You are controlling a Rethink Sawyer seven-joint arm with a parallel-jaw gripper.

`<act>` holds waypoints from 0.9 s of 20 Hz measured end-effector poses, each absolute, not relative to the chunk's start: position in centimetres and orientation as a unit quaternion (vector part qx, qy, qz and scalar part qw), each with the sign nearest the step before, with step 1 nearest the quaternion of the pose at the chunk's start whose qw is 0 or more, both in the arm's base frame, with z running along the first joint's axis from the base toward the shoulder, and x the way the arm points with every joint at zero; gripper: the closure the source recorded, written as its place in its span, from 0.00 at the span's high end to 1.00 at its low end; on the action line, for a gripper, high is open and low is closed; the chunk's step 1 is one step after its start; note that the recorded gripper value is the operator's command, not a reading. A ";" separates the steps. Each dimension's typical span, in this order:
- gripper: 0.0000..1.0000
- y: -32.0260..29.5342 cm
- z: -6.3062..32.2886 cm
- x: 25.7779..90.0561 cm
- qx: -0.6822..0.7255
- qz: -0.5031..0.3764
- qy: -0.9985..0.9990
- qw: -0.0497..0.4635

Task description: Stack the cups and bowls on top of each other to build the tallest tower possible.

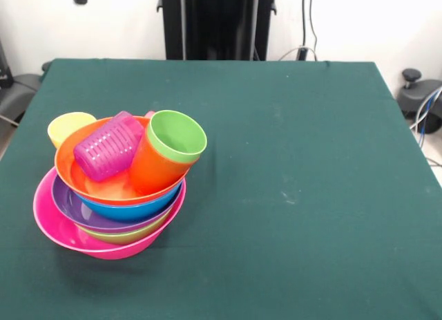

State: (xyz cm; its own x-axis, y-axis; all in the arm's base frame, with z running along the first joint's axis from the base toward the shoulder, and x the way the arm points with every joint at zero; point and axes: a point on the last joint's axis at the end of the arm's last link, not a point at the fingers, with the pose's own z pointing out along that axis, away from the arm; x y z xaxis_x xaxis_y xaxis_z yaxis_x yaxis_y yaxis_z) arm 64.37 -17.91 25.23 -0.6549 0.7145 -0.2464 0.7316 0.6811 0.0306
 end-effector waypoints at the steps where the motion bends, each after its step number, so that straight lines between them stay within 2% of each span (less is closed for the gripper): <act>1: 1.00 -18.3 24.3 64.0 0.396 -0.037 0.910 0.120; 9: 1.00 -18.4 20.0 62.9 0.378 -0.034 0.919 0.107; 18: 1.00 -17.6 17.1 62.2 0.357 -0.027 0.930 0.088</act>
